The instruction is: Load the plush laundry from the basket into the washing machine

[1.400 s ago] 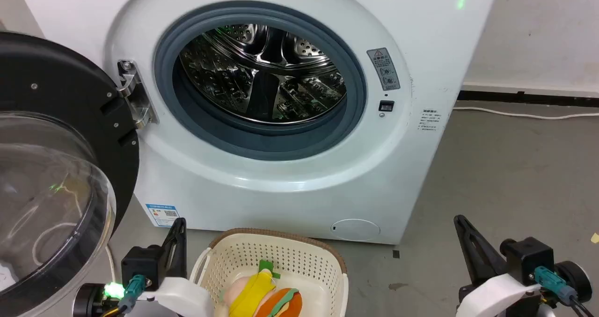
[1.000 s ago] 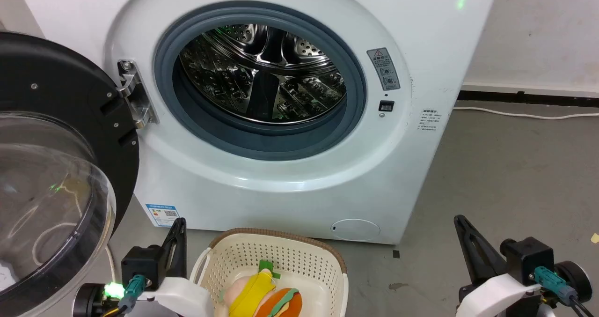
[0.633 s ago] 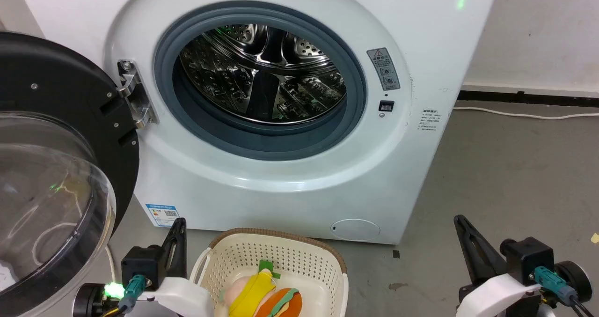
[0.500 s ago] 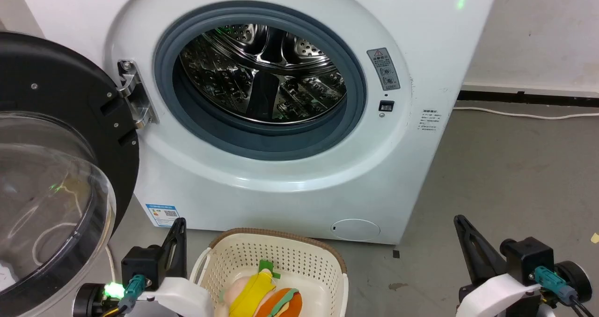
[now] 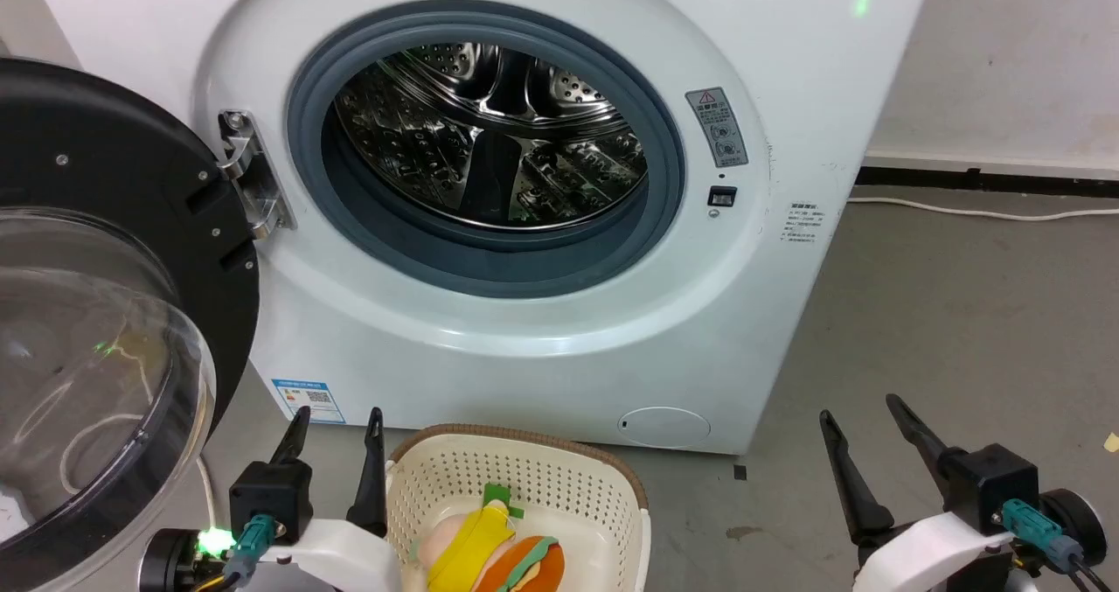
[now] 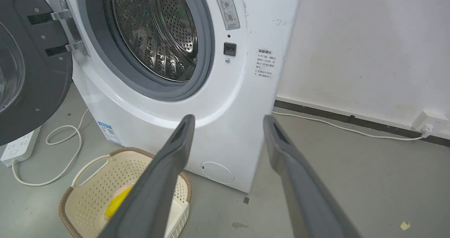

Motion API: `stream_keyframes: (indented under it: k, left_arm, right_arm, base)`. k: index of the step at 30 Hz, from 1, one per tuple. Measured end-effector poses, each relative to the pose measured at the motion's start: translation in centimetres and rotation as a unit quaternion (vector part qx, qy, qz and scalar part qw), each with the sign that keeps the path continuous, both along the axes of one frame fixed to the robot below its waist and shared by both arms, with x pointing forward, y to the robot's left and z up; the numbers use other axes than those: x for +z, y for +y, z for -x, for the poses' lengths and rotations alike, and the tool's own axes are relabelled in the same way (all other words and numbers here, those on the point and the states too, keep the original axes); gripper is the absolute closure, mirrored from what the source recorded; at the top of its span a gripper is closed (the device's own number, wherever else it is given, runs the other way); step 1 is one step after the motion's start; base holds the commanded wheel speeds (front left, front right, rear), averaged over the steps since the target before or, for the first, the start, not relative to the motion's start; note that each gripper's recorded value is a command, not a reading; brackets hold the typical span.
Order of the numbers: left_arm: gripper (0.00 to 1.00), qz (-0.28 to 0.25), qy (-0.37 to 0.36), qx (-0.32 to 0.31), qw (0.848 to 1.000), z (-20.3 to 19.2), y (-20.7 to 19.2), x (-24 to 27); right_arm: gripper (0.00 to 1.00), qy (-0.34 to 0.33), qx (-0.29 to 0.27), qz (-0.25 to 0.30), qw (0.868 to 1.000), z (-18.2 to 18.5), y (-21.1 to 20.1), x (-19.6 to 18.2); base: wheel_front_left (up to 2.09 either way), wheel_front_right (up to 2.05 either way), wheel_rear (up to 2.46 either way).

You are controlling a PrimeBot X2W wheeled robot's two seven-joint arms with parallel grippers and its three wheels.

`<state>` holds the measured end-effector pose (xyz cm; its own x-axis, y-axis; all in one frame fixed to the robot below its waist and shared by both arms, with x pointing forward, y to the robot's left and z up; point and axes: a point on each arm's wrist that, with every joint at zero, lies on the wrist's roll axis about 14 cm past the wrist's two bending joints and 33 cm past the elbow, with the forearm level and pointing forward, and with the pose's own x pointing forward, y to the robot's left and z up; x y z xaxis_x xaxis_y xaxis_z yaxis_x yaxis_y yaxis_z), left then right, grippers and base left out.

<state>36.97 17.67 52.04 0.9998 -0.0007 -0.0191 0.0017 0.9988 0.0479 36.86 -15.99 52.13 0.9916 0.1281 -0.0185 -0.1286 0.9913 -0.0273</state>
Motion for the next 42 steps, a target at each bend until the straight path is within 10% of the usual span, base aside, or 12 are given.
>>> stream_keyframes:
  k: [42]
  left_arm:
    - [0.00, -0.016, 0.171, -0.177, 0.969, -3.3, -4.4, -12.9]
  right_arm:
    - [0.00, 0.036, -0.047, -0.059, 0.996, -0.2, -2.4, -3.8]
  base:
    - [0.00, 0.00, 0.00]
